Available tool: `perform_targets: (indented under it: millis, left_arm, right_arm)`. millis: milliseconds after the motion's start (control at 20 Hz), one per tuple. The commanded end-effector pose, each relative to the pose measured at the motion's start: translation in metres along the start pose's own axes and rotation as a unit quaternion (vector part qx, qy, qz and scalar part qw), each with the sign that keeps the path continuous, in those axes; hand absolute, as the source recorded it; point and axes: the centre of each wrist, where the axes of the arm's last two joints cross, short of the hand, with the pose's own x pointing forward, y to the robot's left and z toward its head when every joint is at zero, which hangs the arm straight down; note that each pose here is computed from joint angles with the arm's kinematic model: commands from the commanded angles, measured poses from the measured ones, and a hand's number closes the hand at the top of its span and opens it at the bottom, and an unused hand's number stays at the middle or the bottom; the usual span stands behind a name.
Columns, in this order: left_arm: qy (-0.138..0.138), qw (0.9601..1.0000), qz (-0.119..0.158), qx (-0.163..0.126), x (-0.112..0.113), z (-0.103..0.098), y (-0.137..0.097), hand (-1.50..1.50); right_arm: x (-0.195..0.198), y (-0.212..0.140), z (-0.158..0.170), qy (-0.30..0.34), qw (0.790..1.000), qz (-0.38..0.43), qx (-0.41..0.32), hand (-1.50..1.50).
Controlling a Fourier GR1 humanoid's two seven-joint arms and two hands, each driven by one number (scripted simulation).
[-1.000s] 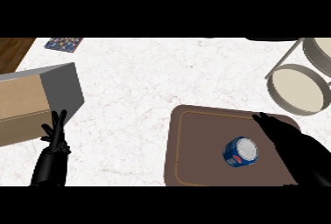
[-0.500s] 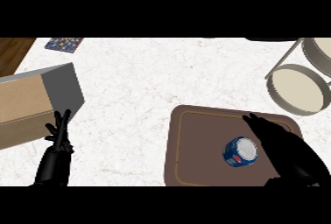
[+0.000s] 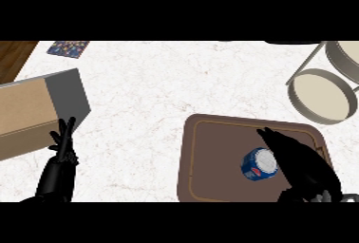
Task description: Pick the can from the tray and place it in the tiered basket
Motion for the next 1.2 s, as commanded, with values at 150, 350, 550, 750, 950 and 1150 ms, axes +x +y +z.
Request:
perform_targets:
  millis: [150, 350, 550, 750, 950, 1150]
  left_arm:
    - [0.156, 0.9877, -0.001, 0.001, -0.050, 0.015, 0.000, 0.00]
    - [0.153, 0.9883, -0.003, -0.004, -0.047, 0.014, -0.006, 0.00]
    - [0.148, 0.9890, -0.005, 0.002, -0.047, 0.003, -0.001, 0.00]
    - [0.155, 0.9878, -0.005, -0.015, -0.049, 0.019, -0.009, 0.00]
    - [0.160, 0.9872, 0.002, 0.000, -0.046, 0.009, -0.008, 0.00]
    - [0.159, 0.9873, -0.009, -0.002, -0.049, 0.012, -0.010, 0.00]
  right_arm:
    - [0.004, 0.017, -0.011, 0.036, 0.999, 0.005, 0.026, -1.50]
    - [0.000, 0.010, -0.018, 0.035, 0.999, 0.001, 0.021, 1.50]
    - [0.006, 0.022, -0.022, 0.013, 1.000, 0.016, 0.021, 1.50]
    - [0.010, 0.022, -0.027, -0.008, 1.000, 0.026, 0.007, 1.50]
    - [0.014, 0.016, -0.021, -0.031, 0.997, 0.065, -0.040, 1.50]
    - [-0.015, 0.008, -0.037, -0.018, 0.995, 0.057, -0.083, 1.50]
